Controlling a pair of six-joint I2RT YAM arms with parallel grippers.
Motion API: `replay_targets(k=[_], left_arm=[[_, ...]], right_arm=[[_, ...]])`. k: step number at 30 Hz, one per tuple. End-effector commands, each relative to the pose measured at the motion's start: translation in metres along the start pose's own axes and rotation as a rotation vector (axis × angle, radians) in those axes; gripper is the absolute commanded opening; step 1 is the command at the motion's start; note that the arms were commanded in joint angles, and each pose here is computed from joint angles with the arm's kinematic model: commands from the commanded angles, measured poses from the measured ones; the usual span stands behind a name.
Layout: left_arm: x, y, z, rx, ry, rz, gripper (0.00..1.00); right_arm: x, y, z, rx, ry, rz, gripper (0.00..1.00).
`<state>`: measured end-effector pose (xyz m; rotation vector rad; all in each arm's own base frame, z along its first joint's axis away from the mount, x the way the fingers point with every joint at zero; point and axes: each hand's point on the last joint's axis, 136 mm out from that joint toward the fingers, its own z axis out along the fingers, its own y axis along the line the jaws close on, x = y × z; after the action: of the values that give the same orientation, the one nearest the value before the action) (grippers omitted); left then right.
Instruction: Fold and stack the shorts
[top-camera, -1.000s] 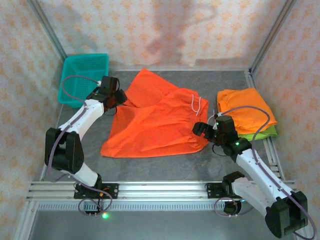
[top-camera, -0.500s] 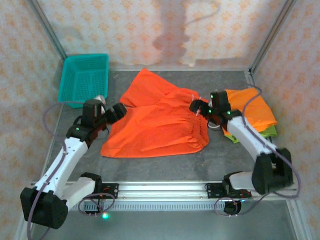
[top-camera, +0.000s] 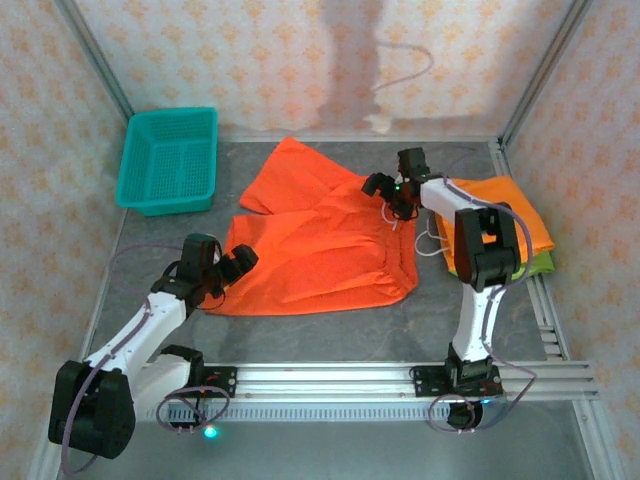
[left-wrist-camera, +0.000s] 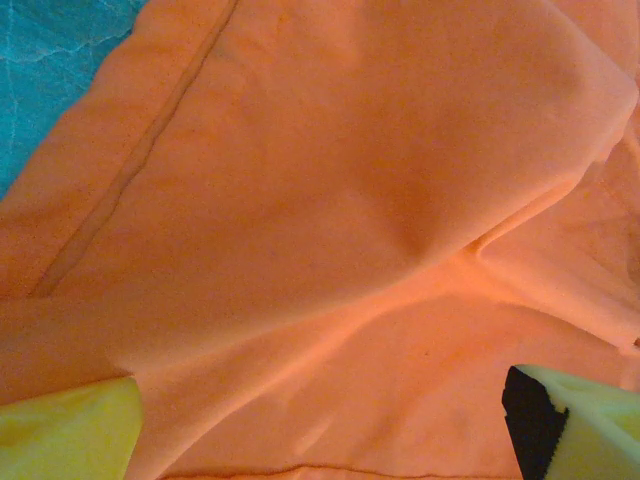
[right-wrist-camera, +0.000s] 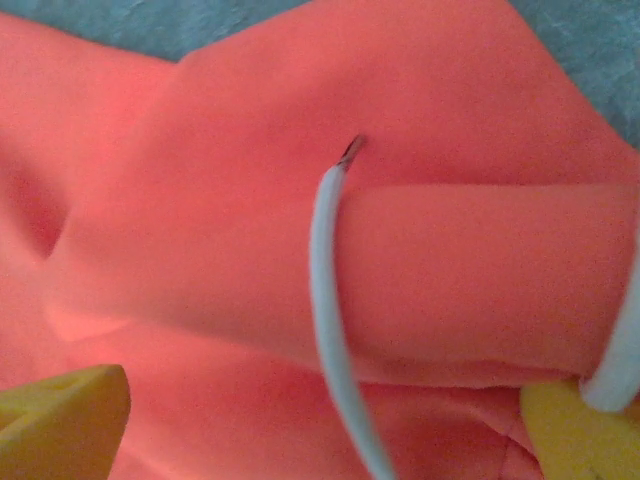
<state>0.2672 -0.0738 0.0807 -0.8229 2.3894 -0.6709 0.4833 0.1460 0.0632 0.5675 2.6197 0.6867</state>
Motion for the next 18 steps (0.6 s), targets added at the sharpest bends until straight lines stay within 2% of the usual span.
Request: replay_targets(k=[1, 7, 12, 18], left_arm=[[-0.005, -0.003, -0.002, 0.014, -0.033, 0.005, 0.94], [-0.03, -0.019, -0.026, -0.015, -0.112, 0.063, 0.94], [-0.05, -0.039, -0.025, -0.026, -0.121, 0.074, 0.95], [-0.07, -0.058, 0.009, -0.068, -0.06, 0.108, 0.77]], right_arm=[[-0.019, -0.023, 0.006, 0.099, -0.02, 0.033, 1.0], [-0.045, -0.055, 0.016, 0.288, -0.047, -0.025, 1.0], [-0.048, -0.052, 0.025, 0.282, -0.021, -0.042, 1.0], [-0.042, -0.046, 0.025, 0.233, -0.007, -0.034, 1.0]])
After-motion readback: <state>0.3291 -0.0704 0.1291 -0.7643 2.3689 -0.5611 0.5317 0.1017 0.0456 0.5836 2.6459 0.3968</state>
